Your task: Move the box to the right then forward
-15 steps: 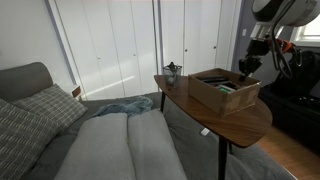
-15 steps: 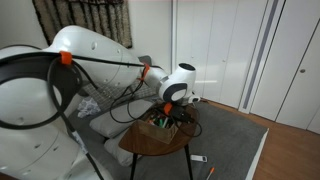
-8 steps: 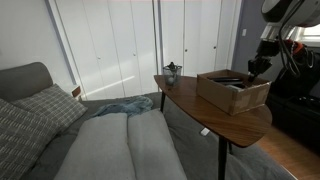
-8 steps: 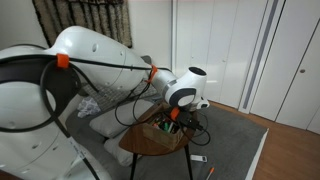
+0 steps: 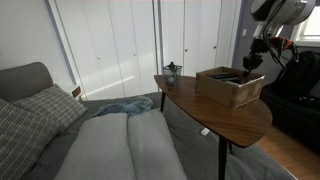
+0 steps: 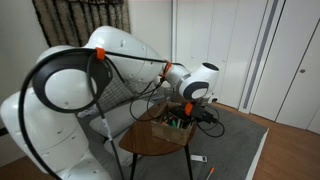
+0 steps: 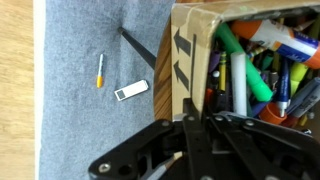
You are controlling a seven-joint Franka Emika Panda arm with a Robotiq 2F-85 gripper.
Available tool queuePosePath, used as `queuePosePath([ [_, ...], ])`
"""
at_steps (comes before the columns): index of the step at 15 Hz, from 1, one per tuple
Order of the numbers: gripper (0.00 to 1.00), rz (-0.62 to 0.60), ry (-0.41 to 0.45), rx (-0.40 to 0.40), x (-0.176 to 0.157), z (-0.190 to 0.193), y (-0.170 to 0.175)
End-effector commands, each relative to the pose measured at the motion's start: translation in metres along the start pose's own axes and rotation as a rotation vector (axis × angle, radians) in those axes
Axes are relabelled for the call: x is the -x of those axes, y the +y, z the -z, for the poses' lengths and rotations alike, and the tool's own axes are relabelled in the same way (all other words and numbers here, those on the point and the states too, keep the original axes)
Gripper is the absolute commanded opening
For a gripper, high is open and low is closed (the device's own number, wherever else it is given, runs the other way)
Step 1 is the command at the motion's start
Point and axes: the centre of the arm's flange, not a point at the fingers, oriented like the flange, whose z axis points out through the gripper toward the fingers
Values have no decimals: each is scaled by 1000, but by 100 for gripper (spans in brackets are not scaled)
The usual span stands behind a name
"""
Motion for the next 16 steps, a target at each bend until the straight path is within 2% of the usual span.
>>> queuePosePath([
  [1,2,58,-22,-8,-55,26,22],
  [4,2,24,-27,-16,-85,37,38],
  [5,7,46,-41,15,-51,8,21],
  [8,7,37,-49,21,-67,12,34],
  [9,2,36,-50,21,-68,12,36],
  [10,2,44,-50,18,-70,7,34],
  [16,2,48,23,71,-109,14,35],
])
